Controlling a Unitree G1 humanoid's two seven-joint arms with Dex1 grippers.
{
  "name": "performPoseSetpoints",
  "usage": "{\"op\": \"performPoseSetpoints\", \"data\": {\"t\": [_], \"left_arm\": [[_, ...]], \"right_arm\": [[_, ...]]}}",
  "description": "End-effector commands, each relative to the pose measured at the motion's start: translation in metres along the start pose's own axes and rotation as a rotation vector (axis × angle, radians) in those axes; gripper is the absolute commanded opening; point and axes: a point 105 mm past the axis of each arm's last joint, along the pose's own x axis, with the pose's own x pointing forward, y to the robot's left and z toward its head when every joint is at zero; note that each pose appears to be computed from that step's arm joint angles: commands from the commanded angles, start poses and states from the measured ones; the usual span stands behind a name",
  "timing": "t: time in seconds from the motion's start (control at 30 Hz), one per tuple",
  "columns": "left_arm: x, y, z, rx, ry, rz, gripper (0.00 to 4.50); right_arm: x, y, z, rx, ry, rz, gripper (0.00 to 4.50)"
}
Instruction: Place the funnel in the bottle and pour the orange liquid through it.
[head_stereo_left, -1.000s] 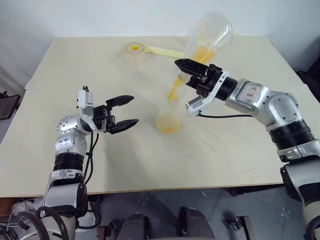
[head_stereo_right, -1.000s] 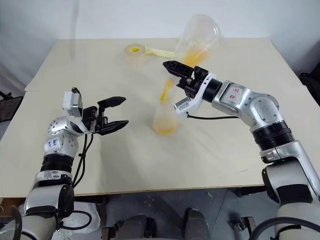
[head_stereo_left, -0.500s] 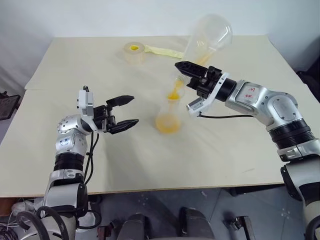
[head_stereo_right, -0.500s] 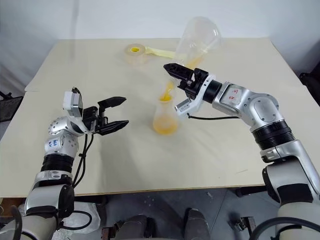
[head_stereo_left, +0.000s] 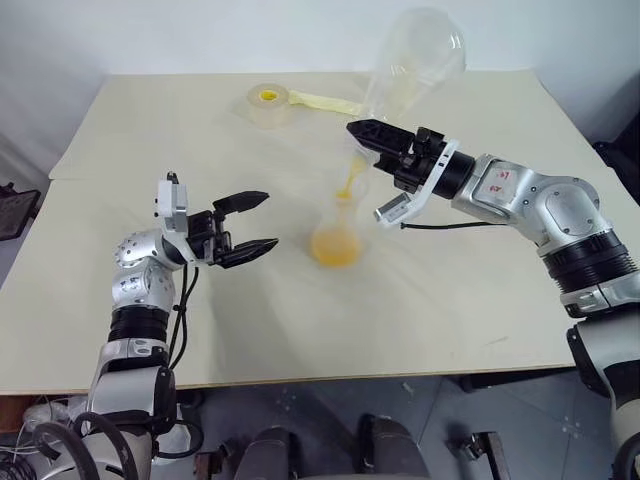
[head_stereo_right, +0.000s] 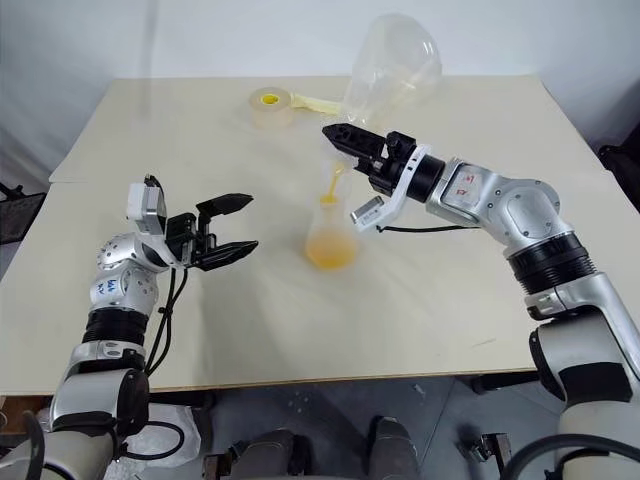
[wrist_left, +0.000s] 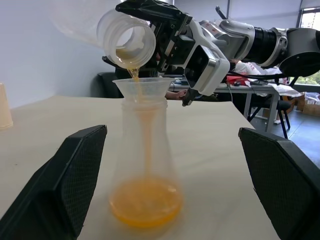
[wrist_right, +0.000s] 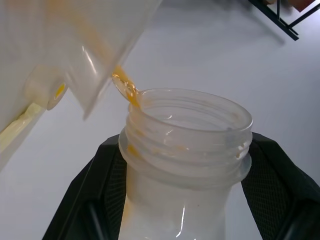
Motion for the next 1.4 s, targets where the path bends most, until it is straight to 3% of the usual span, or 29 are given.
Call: {"op": "performPoseSetpoints", "data": {"t": [0.03, 0.7, 1.07, 1.2, 1.4], "left_arm": [[0.002, 0.0, 0.007, 0.036, -0.013, -0.01, 4.5], [0.003, 0.002, 0.007, 0.033, -0.013, -0.012, 4.5], [0.002, 0.009, 0.004, 0.026, 0.025, 0.051, 4.5], [0.001, 0.011, 0.008, 0.01, 0.016, 0.055, 4.5], [0.001, 0.013, 0.006, -0.021, 0.056, 0.058, 4.5]], "right_arm": [[-0.001, -0.019, -0.012, -0.055, 0.016, -0.06, 2.77], [-0.001, -0.023, -0.014, -0.059, 0.026, -0.084, 2.77], [-0.026, -0.018, -0.036, 0.698, 0.316, -0.198, 2.77], [-0.075, 0.012, -0.067, 1.272, 0.656, -0.34, 2.77], [-0.126, 0.038, -0.078, 1.626, 0.871, -0.511, 2.77]]}}
